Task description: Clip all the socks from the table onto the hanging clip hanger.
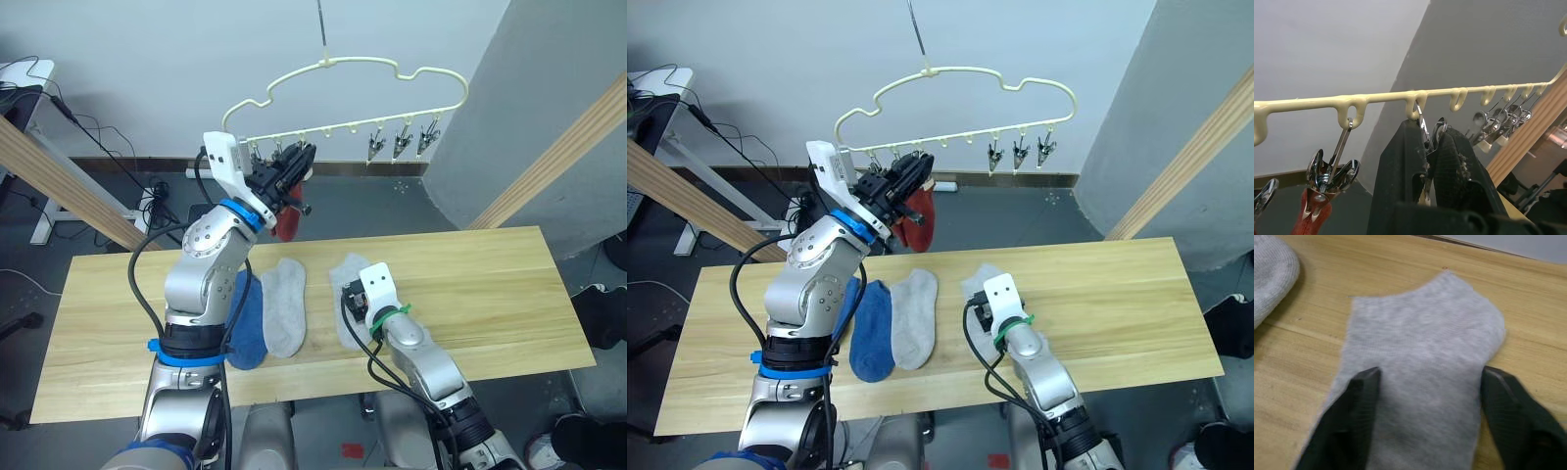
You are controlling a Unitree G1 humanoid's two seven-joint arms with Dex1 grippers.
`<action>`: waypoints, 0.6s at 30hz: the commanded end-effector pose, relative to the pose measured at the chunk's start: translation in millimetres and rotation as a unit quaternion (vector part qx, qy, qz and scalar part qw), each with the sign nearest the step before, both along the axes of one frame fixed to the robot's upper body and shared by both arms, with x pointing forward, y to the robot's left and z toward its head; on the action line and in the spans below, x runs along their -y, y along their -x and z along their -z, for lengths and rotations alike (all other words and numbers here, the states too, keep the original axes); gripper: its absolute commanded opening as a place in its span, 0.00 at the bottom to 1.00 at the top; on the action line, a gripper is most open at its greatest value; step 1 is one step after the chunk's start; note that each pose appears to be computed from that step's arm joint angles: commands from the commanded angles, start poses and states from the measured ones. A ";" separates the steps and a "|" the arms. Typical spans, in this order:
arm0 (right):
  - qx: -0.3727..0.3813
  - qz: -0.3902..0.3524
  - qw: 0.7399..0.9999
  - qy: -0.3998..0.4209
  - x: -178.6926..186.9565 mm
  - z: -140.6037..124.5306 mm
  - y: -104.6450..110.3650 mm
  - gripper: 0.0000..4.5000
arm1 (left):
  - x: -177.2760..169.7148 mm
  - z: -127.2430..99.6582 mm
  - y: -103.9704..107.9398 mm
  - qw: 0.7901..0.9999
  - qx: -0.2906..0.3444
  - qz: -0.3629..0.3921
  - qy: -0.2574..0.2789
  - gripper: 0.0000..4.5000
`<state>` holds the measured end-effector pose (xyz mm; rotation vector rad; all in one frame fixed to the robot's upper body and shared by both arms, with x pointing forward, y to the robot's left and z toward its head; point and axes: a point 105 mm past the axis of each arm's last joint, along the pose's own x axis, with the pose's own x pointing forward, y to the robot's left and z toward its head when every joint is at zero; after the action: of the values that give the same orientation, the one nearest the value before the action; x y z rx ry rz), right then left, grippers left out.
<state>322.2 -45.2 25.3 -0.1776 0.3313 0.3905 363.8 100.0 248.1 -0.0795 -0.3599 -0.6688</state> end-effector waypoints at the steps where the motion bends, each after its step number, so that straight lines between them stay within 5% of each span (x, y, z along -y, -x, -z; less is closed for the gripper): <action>1: -0.051 0.009 0.998 0.023 14.2 27.8 13.7 0.41 | 4.6 -20.4 11.6 0.999 0.035 0.024 0.003 0.06; 6: 0.005 -0.017 1.000 0.024 13.4 1.3 9.5 0.01 | 5.1 -22.2 13.1 0.999 0.022 0.039 0.010 0.06; 11: 0.179 -0.120 0.976 0.024 0.4 -76.5 10.4 0.00 | 7.6 -26.5 15.9 0.997 -0.005 0.062 0.034 0.06; 18: 0.252 -0.172 0.952 0.026 -6.6 -111.9 14.2 0.00 | 9.0 -31.1 19.5 0.995 -0.026 0.080 0.045 0.06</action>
<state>312.6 -43.1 123.1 -0.3782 -0.1330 0.6407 356.4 92.6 253.2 -0.2251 -0.2424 -0.7743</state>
